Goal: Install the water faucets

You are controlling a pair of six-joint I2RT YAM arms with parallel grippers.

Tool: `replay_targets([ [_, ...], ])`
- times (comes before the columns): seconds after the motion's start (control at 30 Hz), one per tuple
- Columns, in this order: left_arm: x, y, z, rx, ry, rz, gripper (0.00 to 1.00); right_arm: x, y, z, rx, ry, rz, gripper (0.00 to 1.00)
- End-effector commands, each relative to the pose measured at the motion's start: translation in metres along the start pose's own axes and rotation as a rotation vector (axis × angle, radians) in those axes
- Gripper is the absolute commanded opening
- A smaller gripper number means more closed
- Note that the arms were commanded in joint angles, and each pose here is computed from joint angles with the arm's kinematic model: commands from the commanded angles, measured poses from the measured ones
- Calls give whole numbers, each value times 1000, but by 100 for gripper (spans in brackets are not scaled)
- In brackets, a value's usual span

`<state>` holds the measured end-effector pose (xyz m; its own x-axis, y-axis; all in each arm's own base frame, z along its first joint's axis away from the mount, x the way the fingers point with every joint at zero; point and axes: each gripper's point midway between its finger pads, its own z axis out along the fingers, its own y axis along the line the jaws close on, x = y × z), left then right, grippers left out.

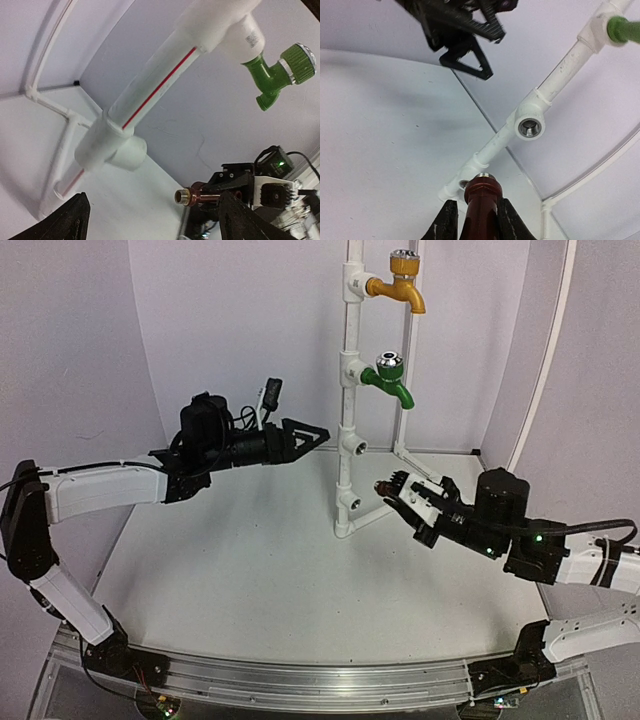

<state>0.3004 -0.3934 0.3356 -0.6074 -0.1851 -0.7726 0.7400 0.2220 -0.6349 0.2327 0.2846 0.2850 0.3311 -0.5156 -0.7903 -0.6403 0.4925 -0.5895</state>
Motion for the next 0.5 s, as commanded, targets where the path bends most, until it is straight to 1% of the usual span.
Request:
replay_targets([
  [0.0, -31, 1, 10, -86, -29, 308, 92, -26, -35, 14, 139, -1, -364, 0],
  [0.07, -42, 3, 19, -90, -36, 360, 93, -31, -42, 22, 162, -2, -441, 0],
  [0.13, -53, 10, 26, -100, -41, 377, 94, -36, -50, 27, 177, 0, -490, 0],
  [0.27, -66, 18, 44, -41, -26, 341, 94, -30, -68, 30, 192, -7, -497, 0],
  [0.33, -63, 16, 55, 14, 3, 332, 95, -22, -69, 30, 175, -10, -510, 0],
  [0.4, -62, 20, 63, 30, 13, 319, 96, -10, -68, 30, 170, 6, -545, 0],
  [0.47, -62, 24, 70, 32, 17, 321, 96, -5, -75, 26, 166, -14, -521, 0],
])
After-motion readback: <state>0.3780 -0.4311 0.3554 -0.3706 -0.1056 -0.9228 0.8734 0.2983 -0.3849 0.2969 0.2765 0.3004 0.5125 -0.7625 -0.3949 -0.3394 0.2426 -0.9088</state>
